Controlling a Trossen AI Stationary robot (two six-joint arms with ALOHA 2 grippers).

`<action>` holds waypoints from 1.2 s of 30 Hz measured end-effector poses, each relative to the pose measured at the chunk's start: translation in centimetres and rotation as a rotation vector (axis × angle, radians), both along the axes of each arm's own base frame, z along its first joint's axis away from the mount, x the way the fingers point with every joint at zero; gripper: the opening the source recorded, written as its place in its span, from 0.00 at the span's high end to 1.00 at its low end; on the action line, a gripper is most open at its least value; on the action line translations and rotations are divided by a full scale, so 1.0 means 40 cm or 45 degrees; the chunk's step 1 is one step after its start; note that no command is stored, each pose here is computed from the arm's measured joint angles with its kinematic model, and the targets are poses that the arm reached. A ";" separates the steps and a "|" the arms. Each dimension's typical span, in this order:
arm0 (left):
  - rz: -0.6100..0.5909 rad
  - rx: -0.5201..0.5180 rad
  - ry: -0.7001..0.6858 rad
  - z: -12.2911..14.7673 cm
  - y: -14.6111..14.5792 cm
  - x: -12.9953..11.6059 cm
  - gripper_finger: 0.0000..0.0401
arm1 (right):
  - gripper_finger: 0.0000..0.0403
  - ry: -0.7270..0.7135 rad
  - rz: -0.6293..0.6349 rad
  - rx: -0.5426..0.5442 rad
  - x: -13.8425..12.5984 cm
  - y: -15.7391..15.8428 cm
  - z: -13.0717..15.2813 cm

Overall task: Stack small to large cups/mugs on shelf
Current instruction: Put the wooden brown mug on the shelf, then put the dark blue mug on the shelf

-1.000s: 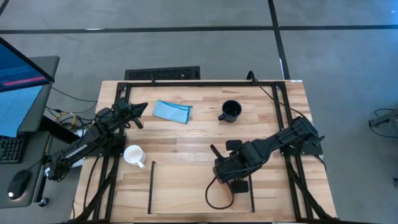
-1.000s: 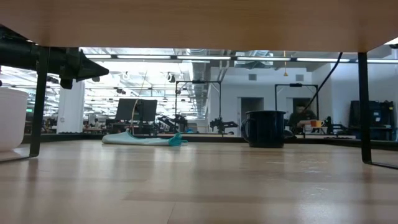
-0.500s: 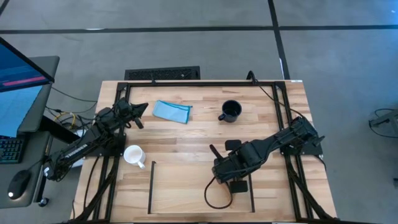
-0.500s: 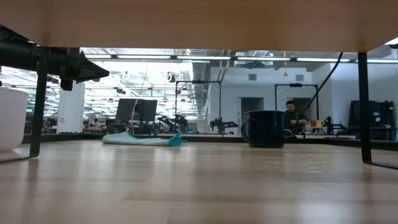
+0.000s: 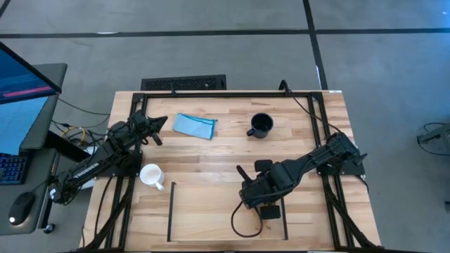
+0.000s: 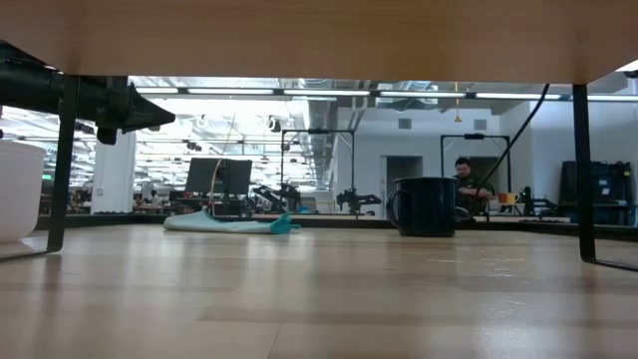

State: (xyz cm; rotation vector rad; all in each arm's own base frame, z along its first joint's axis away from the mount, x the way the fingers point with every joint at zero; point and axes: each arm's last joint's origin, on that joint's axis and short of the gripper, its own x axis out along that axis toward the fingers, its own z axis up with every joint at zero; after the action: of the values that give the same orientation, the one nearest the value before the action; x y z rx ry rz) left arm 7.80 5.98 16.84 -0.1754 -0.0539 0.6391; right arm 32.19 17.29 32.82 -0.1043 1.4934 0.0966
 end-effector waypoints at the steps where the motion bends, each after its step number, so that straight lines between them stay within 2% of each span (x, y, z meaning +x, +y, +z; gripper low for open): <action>1: 0.000 0.000 0.000 0.000 0.000 0.000 1.00 | 0.79 -0.001 0.000 -0.001 0.000 0.000 0.000; 23: 0.000 0.000 0.000 0.000 0.000 0.000 1.00 | 0.78 -0.008 0.074 -0.011 0.000 -0.001 0.002; 36: 0.001 0.001 0.001 0.000 0.000 0.000 1.00 | 0.78 -0.127 0.142 0.040 -0.003 0.005 0.066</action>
State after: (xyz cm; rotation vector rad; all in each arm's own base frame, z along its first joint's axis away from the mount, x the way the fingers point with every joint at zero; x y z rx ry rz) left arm 7.80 5.98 16.84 -0.1746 -0.0537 0.6397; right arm 32.07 17.50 35.47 -0.1648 1.3861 0.2017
